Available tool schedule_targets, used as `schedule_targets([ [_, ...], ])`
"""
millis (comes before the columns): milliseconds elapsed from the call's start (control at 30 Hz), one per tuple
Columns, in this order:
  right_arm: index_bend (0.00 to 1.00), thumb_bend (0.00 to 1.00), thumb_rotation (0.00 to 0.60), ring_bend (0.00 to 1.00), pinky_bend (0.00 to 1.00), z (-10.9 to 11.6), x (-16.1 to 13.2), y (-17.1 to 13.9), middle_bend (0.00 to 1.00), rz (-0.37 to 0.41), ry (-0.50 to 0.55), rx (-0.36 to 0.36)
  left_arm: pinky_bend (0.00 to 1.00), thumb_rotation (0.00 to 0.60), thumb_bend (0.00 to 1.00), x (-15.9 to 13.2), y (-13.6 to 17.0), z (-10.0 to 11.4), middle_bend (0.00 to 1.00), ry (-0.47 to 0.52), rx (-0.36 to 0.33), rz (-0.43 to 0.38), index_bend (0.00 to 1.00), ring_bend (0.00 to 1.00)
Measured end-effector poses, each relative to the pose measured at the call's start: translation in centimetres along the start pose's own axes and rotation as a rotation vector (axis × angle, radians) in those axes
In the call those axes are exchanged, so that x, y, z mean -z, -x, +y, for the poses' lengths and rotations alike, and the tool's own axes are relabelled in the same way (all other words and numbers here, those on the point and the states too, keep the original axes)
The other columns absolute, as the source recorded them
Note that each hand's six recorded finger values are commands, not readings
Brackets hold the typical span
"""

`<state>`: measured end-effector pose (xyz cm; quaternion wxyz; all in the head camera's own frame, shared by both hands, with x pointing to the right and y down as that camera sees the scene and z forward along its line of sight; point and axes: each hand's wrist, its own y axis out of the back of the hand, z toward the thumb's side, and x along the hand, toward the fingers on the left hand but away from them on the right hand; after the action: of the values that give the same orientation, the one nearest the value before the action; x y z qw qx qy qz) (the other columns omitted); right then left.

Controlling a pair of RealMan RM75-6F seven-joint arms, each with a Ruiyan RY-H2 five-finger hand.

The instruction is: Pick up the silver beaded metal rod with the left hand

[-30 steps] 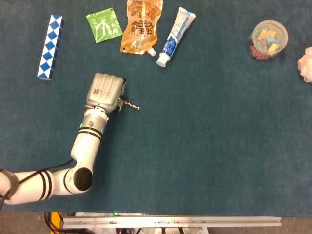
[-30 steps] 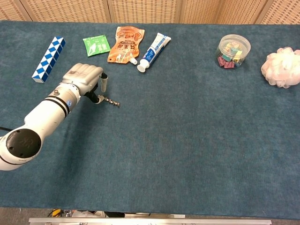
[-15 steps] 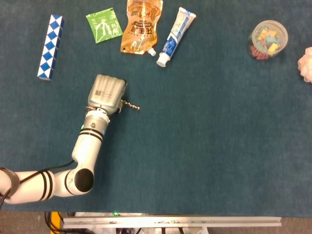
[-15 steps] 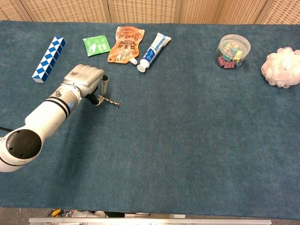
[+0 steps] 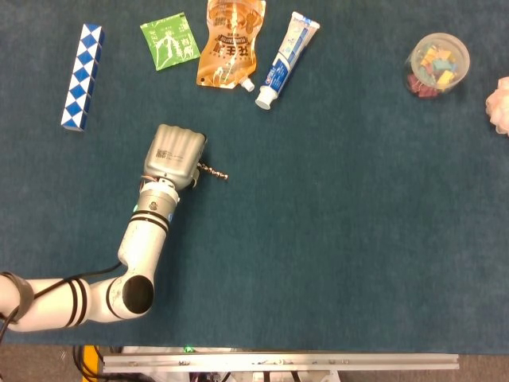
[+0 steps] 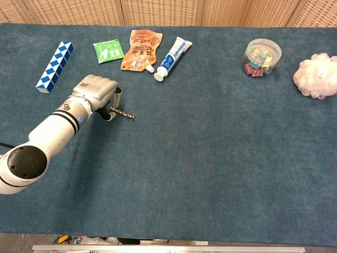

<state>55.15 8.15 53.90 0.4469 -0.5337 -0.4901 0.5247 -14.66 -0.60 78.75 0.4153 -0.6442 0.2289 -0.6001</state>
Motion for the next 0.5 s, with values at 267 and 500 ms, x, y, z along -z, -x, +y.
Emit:
schedule_targets([
  [267, 0.47, 0.20, 0.600, 0.37, 0.43, 0.17, 0.17, -0.21, 0.46, -0.008, -0.001, 0.005, 1.00, 0.600, 0.32, -0.09, -0.14, -0.40, 0.90, 0.004, 0.014, 0.001, 0.50, 0.90],
  [500, 0.47, 0.20, 0.600, 0.37, 0.43, 0.23, 0.19, -0.31, 0.46, -0.011, -0.001, 0.008, 1.00, 0.600, 0.34, -0.16, -0.27, -0.47, 0.90, 0.003, 0.018, 0.001, 0.50, 0.90],
])
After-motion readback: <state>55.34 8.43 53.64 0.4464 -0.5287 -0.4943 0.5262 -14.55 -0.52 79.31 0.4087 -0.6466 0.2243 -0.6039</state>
